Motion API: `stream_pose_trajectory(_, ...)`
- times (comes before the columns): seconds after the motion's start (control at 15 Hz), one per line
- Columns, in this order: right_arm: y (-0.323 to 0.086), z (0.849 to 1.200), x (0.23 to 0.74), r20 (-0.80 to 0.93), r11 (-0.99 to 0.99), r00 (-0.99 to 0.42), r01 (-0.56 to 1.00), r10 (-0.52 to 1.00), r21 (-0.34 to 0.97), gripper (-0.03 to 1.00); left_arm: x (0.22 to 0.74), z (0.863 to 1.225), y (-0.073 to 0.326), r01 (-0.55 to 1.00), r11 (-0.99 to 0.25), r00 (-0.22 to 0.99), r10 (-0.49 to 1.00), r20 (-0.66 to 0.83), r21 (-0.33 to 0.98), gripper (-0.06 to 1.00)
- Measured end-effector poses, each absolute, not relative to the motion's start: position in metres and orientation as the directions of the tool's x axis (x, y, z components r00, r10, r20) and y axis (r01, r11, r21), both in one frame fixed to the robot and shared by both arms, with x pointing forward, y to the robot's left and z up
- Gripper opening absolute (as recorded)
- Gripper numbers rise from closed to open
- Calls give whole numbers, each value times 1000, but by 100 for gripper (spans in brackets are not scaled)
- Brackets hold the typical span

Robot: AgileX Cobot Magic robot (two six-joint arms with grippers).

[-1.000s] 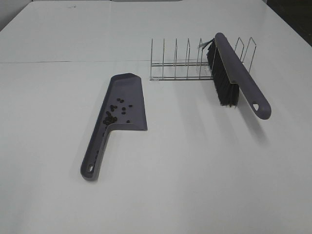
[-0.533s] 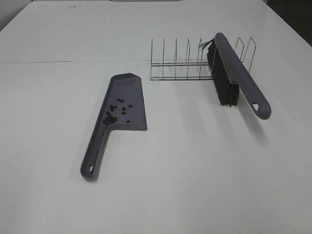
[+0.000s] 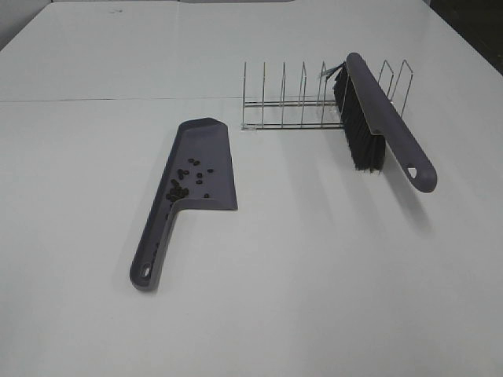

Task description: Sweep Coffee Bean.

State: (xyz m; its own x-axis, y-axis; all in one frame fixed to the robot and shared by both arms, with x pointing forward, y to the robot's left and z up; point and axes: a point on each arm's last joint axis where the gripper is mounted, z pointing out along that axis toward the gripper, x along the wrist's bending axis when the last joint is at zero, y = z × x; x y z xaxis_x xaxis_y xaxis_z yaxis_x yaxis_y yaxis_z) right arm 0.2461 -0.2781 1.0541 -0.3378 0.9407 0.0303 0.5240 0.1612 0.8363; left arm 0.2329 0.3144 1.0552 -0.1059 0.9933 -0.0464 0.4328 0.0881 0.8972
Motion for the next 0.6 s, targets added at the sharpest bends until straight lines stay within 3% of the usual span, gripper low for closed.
stream_pose_trajectory(0.2, -279, 1055, 243, 22, 97, -223, 508, 975, 856, 75, 233, 1055, 314, 433, 88, -106, 993, -46, 897, 67)
stream_pose_trajectory(0.33, -279, 1054, 231, 3, 91, -208, 438, 978, 894, 75, 233, 1055, 314, 433, 88, -106, 993, -46, 897, 67)
stream_pose_trajectory(0.6, -278, 1054, 230, 4, 90, -210, 438, 978, 895, 75, 233, 1055, 314, 433, 86, -105, 993, -45, 897, 67)
